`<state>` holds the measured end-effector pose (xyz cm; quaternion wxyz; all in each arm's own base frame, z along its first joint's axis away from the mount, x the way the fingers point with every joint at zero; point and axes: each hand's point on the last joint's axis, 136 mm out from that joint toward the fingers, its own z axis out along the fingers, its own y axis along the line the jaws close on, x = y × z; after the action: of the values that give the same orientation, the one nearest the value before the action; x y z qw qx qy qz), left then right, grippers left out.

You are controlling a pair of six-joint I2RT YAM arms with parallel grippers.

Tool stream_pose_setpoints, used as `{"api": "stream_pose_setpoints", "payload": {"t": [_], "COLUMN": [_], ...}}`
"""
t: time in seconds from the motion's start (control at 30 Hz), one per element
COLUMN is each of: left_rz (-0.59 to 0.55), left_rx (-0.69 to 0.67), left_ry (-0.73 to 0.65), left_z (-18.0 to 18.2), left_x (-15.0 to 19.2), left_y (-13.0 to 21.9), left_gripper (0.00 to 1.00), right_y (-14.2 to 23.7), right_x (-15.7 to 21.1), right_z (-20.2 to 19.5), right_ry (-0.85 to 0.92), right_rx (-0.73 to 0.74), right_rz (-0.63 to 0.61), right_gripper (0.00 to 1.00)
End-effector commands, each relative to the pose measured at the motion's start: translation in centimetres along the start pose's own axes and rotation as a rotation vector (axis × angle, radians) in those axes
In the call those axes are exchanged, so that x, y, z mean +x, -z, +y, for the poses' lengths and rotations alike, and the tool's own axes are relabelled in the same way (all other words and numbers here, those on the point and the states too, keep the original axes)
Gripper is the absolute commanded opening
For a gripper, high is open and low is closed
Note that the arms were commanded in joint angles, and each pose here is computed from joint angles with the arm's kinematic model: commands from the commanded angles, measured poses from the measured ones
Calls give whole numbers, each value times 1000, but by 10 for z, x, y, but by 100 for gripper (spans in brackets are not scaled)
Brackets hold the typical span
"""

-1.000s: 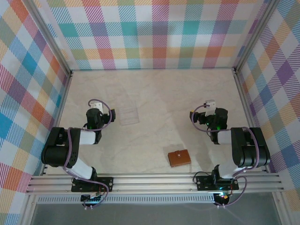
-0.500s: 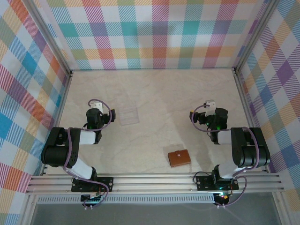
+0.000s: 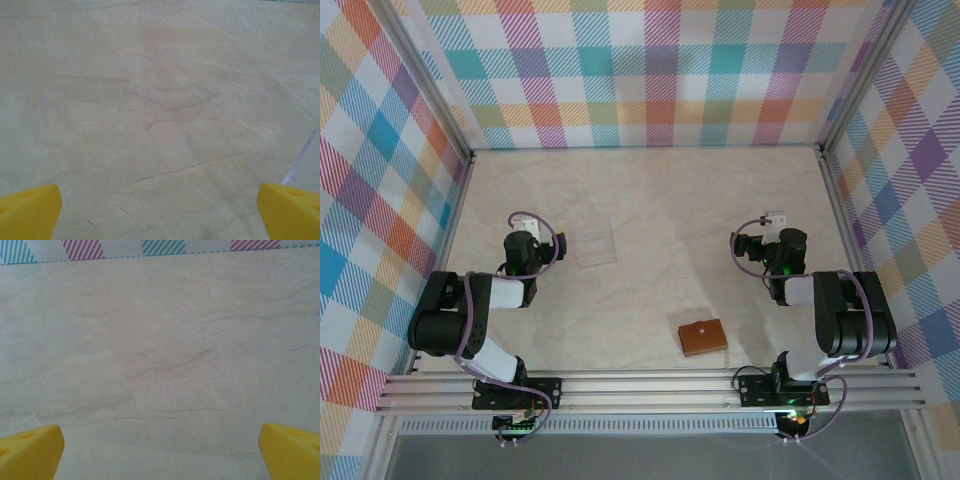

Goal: Take the credit cards out of the card holder

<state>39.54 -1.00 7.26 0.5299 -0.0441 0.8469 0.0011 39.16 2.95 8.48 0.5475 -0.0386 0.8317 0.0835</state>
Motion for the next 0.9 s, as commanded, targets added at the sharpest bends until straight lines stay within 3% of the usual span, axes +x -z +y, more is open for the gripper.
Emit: {"api": "stream_pose_setpoints", "payload": {"t": [0.0,0.1,0.37,0.7,0.87], "left_rz": [-38,-33,109,417,551], "left_rx": [-3,-51,-228,-117,-76], "left_ry": [-7,5,133,233,290], "left_z": [1,6,28,-18,-42], "left_x": [-7,-18,-45,-44,-34], "left_y": [1,5,25,41,41], "left_gripper": [100,100,100,98,92], "right_y": [-1,-1,7,22,24], "right_x": [-12,-21,-44,-52,-50], "right_z": [-4,-1,20,65,92], "right_ry": [-10,0,-67,-247,-261], "right_rx": [27,28,5,-66,-138], "right_rz": [-22,20,174,422,465], "right_gripper": [100,100,100,92,92]}}
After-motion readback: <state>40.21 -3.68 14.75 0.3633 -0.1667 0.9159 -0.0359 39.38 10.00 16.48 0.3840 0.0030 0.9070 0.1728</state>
